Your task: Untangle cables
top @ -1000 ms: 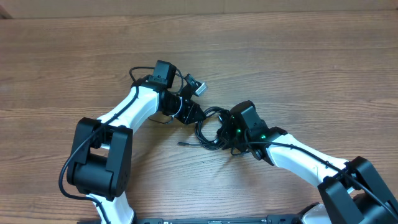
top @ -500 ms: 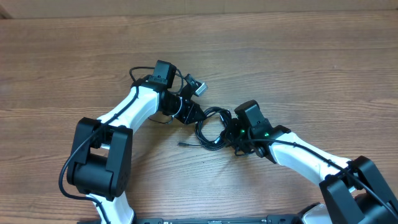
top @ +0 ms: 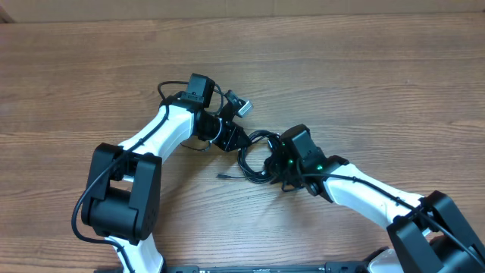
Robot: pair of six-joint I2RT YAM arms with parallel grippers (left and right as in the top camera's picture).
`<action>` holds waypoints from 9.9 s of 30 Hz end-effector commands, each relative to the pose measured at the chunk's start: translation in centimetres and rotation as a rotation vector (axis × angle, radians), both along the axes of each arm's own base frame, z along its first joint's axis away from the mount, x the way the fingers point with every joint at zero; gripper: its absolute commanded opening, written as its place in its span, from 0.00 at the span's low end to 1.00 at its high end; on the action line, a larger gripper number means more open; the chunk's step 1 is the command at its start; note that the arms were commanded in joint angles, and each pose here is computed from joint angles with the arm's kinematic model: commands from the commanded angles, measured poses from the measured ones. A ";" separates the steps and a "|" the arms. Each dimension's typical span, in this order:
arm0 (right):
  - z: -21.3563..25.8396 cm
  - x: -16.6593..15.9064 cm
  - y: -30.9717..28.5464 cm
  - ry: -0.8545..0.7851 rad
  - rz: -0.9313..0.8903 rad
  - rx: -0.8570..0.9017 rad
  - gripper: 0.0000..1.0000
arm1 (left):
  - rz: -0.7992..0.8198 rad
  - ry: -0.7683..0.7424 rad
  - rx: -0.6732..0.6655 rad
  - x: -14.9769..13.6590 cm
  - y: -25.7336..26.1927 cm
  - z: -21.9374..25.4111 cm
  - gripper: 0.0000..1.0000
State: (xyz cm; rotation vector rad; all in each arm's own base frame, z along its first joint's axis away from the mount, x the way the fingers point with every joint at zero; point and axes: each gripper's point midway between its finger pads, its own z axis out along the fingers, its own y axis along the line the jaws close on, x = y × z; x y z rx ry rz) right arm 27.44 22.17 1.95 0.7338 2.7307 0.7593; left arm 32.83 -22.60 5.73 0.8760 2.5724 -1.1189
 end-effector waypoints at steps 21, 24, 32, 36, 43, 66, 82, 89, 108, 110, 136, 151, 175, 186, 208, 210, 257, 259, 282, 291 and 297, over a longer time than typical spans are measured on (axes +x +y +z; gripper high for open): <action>-1.8 1.6 0.6 -0.022 -0.062 -0.013 0.21 | -0.031 0.011 -0.028 -0.7 -0.6 -0.1 0.04; -1.3 3.2 1.7 -0.106 -0.028 0.019 0.21 | -0.031 0.011 -0.028 -0.7 -0.6 -0.1 0.04; 0.8 6.0 2.3 -0.267 -0.033 0.036 0.26 | -0.031 0.013 -0.027 -0.7 -0.5 -0.1 0.04; 2.4 5.5 3.7 -0.299 0.117 0.097 0.26 | -0.031 0.012 -0.027 -0.7 -0.5 -0.1 0.04; 9.2 5.0 2.5 -0.426 0.311 0.057 0.35 | 0.016 0.048 -0.028 -0.4 -0.6 0.0 0.04; 1.5 1.9 -1.2 -0.097 0.236 -0.118 0.37 | 0.076 0.096 -0.028 -0.1 -0.7 0.1 0.04; 0.9 2.6 -0.3 -0.119 0.270 -0.097 0.32 | 0.076 0.096 -0.028 -0.1 -0.7 0.1 0.04; 1.8 3.7 -2.1 -0.170 0.207 -0.187 0.33 | 0.076 0.093 -0.029 -0.1 -0.7 0.1 0.04; 0.2 2.0 -0.5 -0.070 0.226 -0.116 0.25 | 0.076 0.093 -0.029 0.0 -0.7 0.1 0.04; 0.2 1.9 -0.4 -0.070 0.230 -0.116 0.23 | 0.076 0.093 -0.029 0.0 -0.7 0.1 0.04; 2.0 2.9 -0.6 -0.162 0.272 -0.187 0.39 | 0.076 0.092 -0.028 0.0 -0.7 0.1 0.04; 3.0 3.4 -1.8 -0.199 0.239 -0.244 0.40 | 0.076 0.089 -0.030 0.0 -0.8 0.1 0.04; 4.0 4.4 -0.4 -0.221 0.260 -0.175 0.40 | 0.076 0.089 -0.030 0.0 -0.8 0.1 0.04; 1.7 3.7 -2.2 -0.131 0.210 -0.251 0.40 | 0.076 0.090 -0.030 0.0 -0.8 0.1 0.04; -0.8 3.0 -0.4 -0.053 0.240 -0.166 0.22 | 0.076 0.089 -0.030 0.0 -0.8 0.1 0.04; -0.8 2.9 -0.3 -0.050 0.243 -0.162 0.17 | 0.076 0.089 -0.030 0.0 -0.8 0.1 0.04; -2.3 2.1 0.9 -0.021 0.261 -0.160 0.09 | 0.136 0.072 0.065 0.9 0.4 -1.1 0.04; -1.9 2.3 1.1 -0.024 0.261 -0.145 0.04 | 0.147 0.069 0.080 1.1 0.6 -1.3 0.04; 5.1 2.3 4.0 -0.166 0.390 0.036 0.04 | 0.353 0.048 0.331 3.2 4.5 -3.7 0.56; 4.9 2.8 3.5 -0.177 0.368 0.003 0.04 | 0.294 0.056 0.263 2.6 3.3 -3.2 0.57; 4.5 4.2 1.8 -0.217 0.301 -0.101 0.04 | 0.294 0.079 0.284 2.4 3.5 -4.8 0.60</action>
